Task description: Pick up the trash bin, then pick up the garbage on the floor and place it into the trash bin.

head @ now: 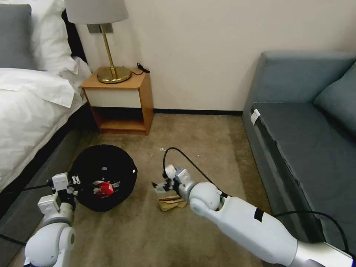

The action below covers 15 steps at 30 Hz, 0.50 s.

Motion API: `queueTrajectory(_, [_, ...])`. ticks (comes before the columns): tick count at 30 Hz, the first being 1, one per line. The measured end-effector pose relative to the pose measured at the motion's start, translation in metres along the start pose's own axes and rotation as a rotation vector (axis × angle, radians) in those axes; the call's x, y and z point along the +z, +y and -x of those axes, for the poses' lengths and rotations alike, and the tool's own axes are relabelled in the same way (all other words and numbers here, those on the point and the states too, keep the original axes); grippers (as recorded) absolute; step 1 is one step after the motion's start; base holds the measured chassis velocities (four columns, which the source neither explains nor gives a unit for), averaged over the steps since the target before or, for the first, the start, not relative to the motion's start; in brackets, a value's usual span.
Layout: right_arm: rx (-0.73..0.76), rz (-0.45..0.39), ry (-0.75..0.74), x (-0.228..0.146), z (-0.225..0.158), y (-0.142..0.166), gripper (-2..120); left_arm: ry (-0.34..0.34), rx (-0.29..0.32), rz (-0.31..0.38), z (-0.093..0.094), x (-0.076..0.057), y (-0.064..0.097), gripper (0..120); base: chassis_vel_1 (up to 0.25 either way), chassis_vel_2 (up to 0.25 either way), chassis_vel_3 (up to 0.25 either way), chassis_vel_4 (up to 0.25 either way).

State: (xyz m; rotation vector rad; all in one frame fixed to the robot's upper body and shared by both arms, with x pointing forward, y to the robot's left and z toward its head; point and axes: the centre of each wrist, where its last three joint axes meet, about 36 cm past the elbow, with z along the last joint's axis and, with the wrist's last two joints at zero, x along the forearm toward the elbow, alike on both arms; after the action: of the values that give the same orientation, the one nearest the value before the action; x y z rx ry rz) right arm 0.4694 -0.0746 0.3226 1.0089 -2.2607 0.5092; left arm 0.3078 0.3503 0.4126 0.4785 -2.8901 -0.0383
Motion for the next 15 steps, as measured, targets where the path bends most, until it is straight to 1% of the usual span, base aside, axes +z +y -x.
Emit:
queueTrajectory(2, [-0.031, -0.078, 0.015, 0.017, 0.016, -0.012, 100, -0.001, -0.001, -0.01, -0.004, -0.003, -0.003, 6, 0.0, 0.0, 0.0, 0.0])
queueTrajectory(3, [-0.031, -0.078, 0.015, 0.017, 0.016, -0.012, 100, -0.001, -0.001, -0.01, -0.004, -0.003, -0.003, 6, 0.0, 0.0, 0.0, 0.0])
queueTrajectory(5, [-0.083, -0.128, 0.049, 0.025, 0.024, -0.023, 100, -0.006, 0.0, -0.015, -0.007, -0.006, -0.005, 6, 0.0, 0.0, 0.0, 0.0])
queueTrajectory(8, [-0.121, -0.138, 0.081, 0.029, 0.029, -0.029, 100, -0.01, 0.001, -0.016, -0.008, -0.008, -0.006, 6, 0.0, 0.0, 0.0, 0.0])
queueTrajectory(11, [-0.15, -0.136, 0.104, 0.033, 0.033, -0.028, 100, -0.011, 0.001, -0.017, -0.008, -0.008, -0.006, 6, 0.0, 0.0, 0.0, 0.0])
queueTrajectory(15, [-0.151, -0.172, 0.169, 0.052, 0.042, -0.03, 100, -0.014, 0.003, -0.026, -0.007, -0.009, -0.009, 6, 0.0, 0.0, 0.0, 0.0])
